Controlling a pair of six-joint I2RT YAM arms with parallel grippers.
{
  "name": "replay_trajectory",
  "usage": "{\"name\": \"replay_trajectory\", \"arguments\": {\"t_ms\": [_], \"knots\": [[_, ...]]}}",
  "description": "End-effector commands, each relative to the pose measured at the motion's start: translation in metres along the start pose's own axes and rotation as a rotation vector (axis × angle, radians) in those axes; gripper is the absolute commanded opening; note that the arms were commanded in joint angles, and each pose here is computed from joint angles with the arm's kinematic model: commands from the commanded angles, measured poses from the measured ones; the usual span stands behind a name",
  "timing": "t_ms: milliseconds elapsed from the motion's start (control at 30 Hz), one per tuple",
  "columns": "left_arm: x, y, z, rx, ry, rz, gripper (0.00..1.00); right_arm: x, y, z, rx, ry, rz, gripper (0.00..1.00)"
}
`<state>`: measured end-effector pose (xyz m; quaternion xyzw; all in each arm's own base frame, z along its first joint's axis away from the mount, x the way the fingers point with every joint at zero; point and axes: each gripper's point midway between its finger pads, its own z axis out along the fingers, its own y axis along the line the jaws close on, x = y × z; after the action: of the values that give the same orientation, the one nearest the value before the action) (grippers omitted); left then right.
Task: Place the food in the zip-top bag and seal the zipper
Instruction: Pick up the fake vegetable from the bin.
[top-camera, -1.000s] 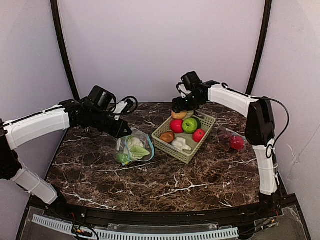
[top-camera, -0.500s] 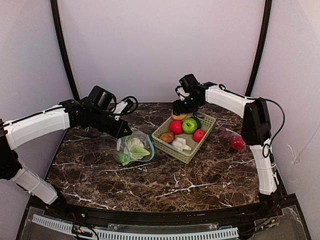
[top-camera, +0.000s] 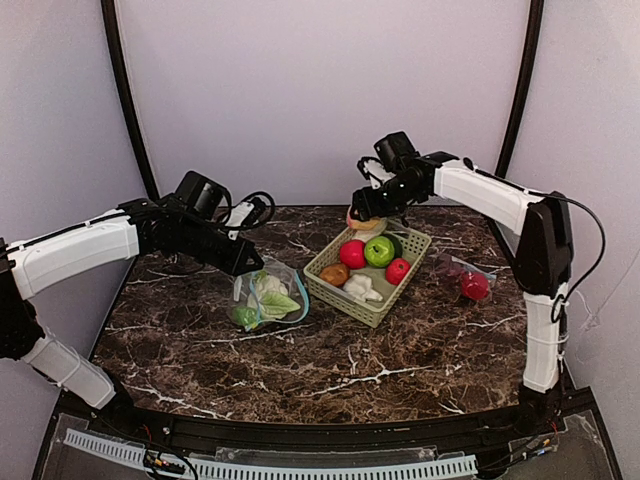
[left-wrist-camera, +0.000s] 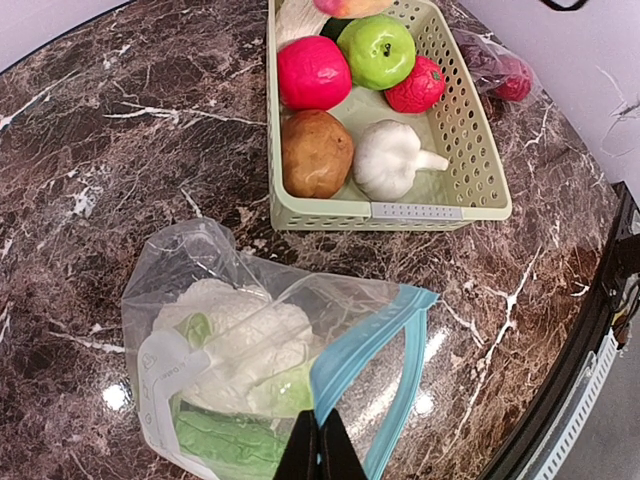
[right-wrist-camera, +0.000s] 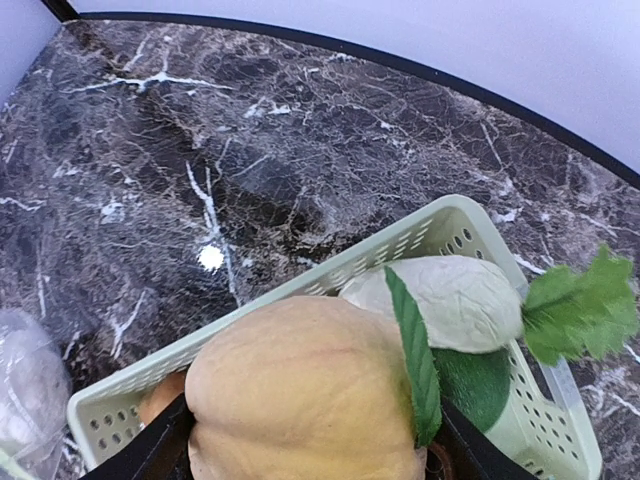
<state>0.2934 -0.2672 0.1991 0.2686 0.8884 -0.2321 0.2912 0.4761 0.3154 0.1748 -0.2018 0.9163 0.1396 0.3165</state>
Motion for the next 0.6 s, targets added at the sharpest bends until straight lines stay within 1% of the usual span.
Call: {"name": "replay_trajectory", "arguments": {"t_ms": [0, 167, 300, 400, 567], "knots": [[-0.001, 0.001, -0.005, 0.032, -0.018, -0.018, 0.01, -0.030, 0.041, -0.095, -0.124, -0.173, -0.079, 0.52], [-0.002, -0.001, -0.002, 0.079, -0.024, -0.049, 0.01, 0.004, 0.097, -0.142, -0.277, -0.162, -0.116, 0.50], [-0.001, -0.002, 0.000, 0.101, -0.018, -0.061, 0.01, 0.036, 0.159, -0.159, -0.457, -0.121, -0.144, 0.49], [-0.001, -0.002, 0.000, 0.110, -0.019, -0.066, 0.01, 0.054, 0.202, -0.163, -0.550, -0.086, -0.179, 0.48], [-0.002, -0.002, -0.001, 0.114, -0.024, -0.067, 0.01, 0.073, 0.244, -0.148, -0.647, -0.023, -0.212, 0.48]]}}
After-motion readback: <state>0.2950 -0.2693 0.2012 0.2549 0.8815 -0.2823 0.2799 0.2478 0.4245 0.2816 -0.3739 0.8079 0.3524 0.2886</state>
